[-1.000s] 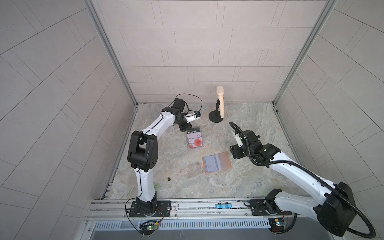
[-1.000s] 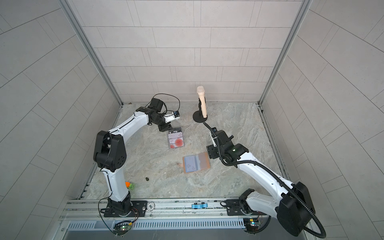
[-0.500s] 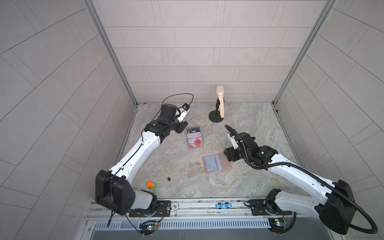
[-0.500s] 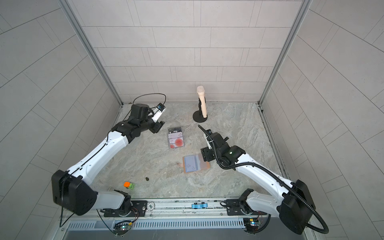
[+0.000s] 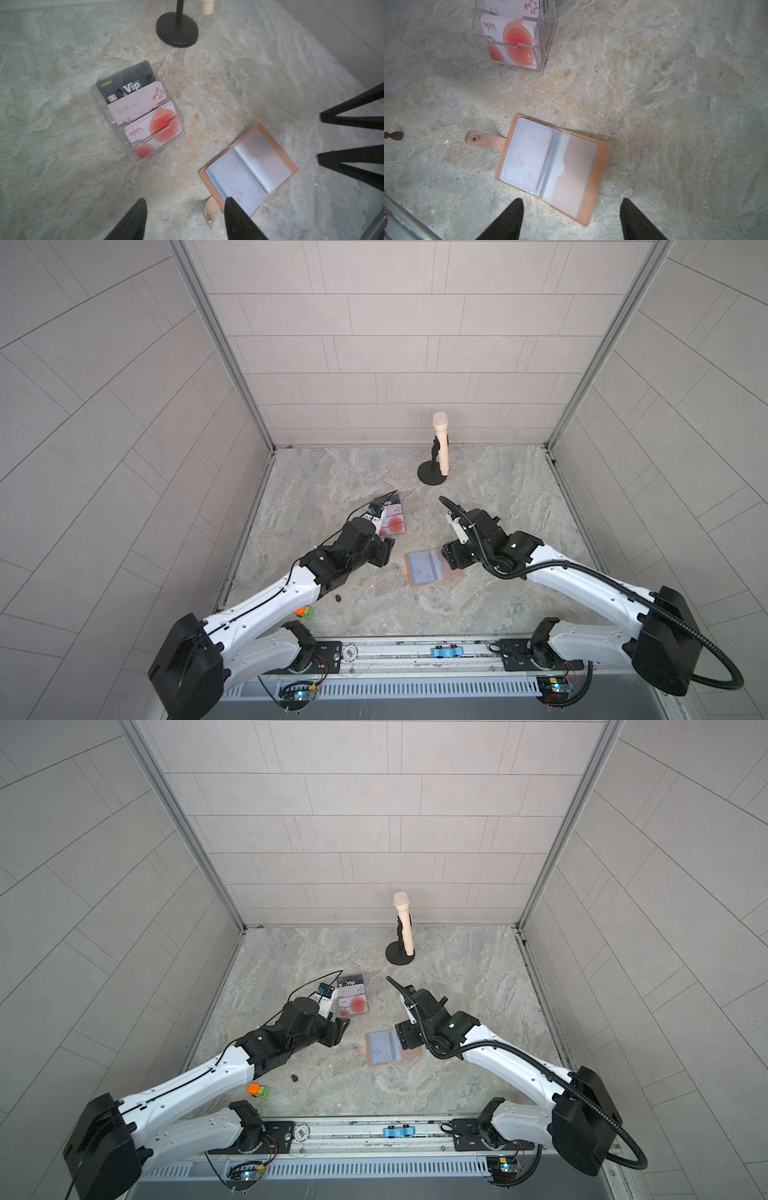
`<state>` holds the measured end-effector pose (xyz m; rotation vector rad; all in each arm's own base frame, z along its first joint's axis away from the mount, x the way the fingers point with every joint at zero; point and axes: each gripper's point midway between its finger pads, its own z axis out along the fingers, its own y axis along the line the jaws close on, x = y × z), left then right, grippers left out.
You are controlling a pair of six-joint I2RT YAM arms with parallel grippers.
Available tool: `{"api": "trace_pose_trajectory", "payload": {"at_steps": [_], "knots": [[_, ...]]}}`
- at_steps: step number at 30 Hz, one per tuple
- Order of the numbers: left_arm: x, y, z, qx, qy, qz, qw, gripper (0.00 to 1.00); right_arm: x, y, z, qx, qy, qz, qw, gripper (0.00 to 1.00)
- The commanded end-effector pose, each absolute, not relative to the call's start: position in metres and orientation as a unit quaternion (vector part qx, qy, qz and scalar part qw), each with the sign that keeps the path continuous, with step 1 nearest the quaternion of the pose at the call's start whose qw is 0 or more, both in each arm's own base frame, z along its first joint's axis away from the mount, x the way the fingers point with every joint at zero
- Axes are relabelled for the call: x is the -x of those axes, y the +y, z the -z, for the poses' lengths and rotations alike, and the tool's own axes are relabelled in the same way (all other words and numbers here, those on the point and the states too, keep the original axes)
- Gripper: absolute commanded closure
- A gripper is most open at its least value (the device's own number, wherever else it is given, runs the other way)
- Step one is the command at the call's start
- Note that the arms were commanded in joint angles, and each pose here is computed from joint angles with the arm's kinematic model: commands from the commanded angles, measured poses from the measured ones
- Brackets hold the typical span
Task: Take the credit cards out of the card holder
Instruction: Flip over the card slot on the card holder.
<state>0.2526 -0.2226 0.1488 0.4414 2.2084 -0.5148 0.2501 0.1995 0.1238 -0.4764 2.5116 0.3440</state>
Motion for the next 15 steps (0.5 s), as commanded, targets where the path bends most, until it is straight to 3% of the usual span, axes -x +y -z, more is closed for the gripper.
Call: {"api": "trace_pose_trajectory", "payload": {"at_steps": [1,4,15], "knots": [[-0.242,-0.254,-0.153,-0.126,0.857,0.299,0.401,0.48,-0.250,0.205,-0.124,0.165,0.937,-0.138,0.276,0.25],[-0.232,-0.272,-0.149,-0.119,0.839,0.337,0.410,0.59,-0.256,0.203,-0.129,0.147,0.938,-0.132,0.286,0.25],[-0.226,-0.287,-0.083,-0.103,0.878,0.310,0.350,0.84,-0.262,0.209,-0.130,0.113,0.946,-0.136,0.271,0.28]]}}
